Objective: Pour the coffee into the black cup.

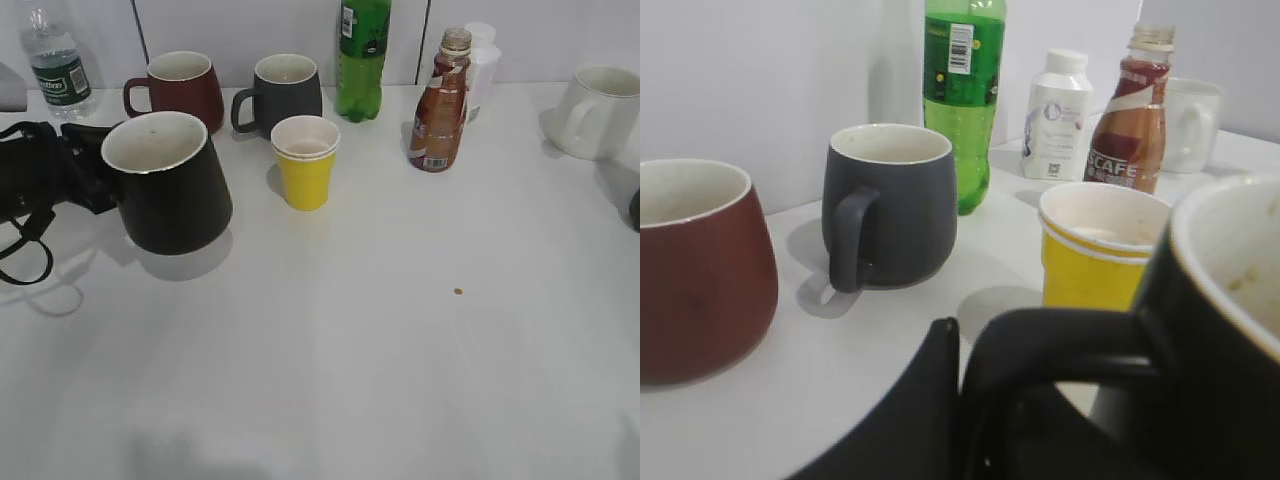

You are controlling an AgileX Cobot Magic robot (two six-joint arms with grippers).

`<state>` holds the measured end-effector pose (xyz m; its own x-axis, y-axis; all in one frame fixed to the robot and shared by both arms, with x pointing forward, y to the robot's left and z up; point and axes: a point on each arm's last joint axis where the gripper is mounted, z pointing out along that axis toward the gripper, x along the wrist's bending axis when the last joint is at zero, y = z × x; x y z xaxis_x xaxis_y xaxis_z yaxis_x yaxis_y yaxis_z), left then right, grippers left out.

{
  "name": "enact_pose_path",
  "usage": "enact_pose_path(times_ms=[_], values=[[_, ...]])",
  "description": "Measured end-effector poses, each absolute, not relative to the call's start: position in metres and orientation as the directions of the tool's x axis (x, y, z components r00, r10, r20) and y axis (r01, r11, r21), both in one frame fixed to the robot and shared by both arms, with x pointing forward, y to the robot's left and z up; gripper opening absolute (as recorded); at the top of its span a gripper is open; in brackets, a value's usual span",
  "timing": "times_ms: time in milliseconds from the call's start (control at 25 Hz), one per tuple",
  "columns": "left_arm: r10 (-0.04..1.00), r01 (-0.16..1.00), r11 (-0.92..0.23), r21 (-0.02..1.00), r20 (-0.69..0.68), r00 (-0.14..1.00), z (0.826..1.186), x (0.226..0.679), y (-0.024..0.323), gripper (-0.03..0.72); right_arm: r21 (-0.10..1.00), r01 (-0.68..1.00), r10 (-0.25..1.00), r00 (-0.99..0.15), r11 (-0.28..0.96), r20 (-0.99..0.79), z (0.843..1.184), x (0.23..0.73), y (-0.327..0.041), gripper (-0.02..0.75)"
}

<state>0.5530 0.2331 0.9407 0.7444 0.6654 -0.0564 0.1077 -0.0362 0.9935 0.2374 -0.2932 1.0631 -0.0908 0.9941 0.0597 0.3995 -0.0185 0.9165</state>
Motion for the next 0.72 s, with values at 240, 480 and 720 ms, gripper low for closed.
enact_pose_path(times_ms=[240, 480, 720], values=[[0.668, 0.108, -0.034, 0.994, -0.058, 0.742, 0.941, 0.553, 0.233, 0.042, 0.983, 0.167, 0.97, -0.241, 0.074, -0.032, 1.099, 0.291, -0.279, 0.498], [0.667, 0.108, -0.035, 0.994, -0.057, 0.743, 0.941, 0.553, 0.233, 0.042, 0.984, 0.176, 0.979, -0.199, -0.013, 0.048, 1.101, 0.361, -0.279, 0.498], [0.667, 0.108, -0.035, 0.994, -0.057, 0.743, 0.941, 0.553, 0.233, 0.042, 0.963, 0.269, 0.995, -0.099, 0.026, 0.0, 1.075, 0.415, -0.286, 0.498]])
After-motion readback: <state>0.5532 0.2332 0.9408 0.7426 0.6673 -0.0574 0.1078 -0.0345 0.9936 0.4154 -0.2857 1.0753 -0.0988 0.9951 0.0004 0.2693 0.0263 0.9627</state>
